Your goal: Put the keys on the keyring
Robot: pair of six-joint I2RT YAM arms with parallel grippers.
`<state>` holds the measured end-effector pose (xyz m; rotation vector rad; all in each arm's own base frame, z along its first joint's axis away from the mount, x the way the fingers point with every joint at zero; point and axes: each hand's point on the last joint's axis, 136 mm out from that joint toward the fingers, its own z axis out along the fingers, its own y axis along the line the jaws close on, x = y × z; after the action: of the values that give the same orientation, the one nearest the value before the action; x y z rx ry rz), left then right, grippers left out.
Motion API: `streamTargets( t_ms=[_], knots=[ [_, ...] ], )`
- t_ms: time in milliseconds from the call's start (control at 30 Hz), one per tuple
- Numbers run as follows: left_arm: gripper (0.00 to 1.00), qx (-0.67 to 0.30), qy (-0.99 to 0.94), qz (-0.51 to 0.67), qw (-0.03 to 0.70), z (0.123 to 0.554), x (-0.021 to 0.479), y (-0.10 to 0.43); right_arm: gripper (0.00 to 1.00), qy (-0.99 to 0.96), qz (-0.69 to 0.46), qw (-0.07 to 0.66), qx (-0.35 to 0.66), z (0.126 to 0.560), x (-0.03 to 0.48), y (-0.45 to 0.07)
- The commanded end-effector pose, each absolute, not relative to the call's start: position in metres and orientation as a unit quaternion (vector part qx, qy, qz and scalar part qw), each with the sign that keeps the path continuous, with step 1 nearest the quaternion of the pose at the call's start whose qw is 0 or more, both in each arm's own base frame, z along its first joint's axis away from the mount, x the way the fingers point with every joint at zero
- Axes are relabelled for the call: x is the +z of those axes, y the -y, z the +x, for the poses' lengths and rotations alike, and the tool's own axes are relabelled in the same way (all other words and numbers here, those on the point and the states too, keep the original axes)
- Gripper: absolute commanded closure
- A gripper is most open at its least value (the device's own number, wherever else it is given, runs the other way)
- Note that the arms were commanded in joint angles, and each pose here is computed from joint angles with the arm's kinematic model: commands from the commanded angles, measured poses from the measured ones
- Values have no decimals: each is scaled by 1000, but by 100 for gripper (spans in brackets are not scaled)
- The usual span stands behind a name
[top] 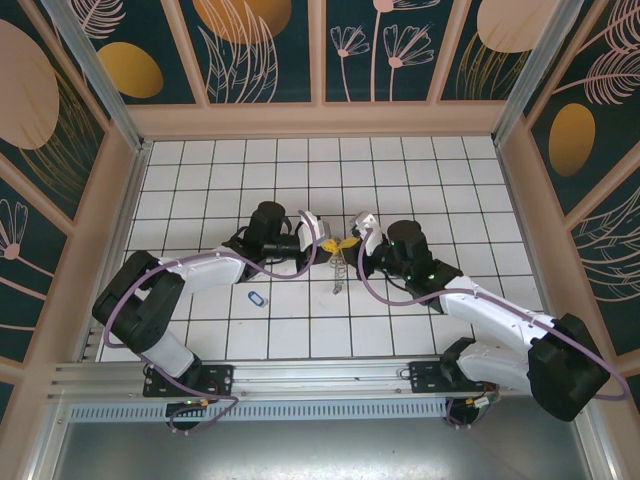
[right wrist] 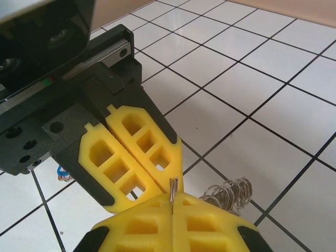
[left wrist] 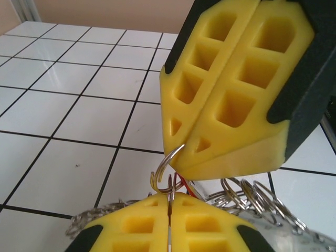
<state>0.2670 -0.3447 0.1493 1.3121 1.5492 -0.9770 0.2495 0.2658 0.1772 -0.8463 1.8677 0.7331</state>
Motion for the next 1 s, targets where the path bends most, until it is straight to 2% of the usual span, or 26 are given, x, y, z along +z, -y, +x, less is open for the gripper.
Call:
streamTargets(
  t_ms=[0,33,67,533,700,967],
  knots=[
    [94,-379,-624,533,428,271,146,345,100,-732,-346,501,306,253,208,-271],
    [99,-379,-623,534,428,271,147,345,100,-733,-345,502,303,253,206,-270],
    [100,-378,-621,536,430,271,147,345,100,-735,-343,501,301,253,206,-269],
    [100,-381,-607,527,456,274,156,347,100,-807,-276,454,258,267,164,-241],
    [100,-386,-605,521,462,274,159,348,100,-817,-263,440,263,268,156,-239],
    [100,-406,-592,471,513,277,173,344,100,-824,-257,414,290,265,150,-244]
  ],
)
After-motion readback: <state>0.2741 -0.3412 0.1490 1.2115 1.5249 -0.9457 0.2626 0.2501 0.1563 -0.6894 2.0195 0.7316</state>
